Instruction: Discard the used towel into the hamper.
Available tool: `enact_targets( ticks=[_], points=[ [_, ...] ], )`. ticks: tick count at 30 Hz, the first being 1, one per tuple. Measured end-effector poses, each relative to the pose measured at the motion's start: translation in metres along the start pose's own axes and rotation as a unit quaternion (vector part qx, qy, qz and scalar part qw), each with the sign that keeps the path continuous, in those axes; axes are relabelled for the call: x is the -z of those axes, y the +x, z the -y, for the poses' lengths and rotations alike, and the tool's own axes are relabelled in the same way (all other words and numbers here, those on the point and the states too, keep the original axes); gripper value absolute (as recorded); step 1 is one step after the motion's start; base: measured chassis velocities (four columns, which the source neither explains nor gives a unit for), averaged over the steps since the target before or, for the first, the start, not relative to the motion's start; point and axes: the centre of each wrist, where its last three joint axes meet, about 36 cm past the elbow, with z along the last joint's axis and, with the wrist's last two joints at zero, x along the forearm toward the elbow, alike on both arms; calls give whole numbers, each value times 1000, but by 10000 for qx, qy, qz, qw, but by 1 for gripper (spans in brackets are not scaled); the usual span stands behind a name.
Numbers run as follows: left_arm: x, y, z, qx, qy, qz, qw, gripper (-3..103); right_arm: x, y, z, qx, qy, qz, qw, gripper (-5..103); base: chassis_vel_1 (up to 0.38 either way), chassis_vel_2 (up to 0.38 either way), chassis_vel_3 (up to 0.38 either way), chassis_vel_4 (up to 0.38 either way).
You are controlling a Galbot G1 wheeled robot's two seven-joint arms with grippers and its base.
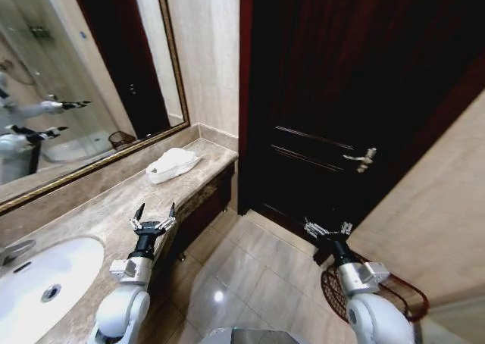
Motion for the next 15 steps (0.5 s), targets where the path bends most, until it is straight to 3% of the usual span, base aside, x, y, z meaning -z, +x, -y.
enact_targets(
  ticks=[15],
  points=[
    [-6,-1,-2,32,20,27,10000,100,-1,-3,0,2,-3,3,10000,100,-14,156,155,-20]
  ],
)
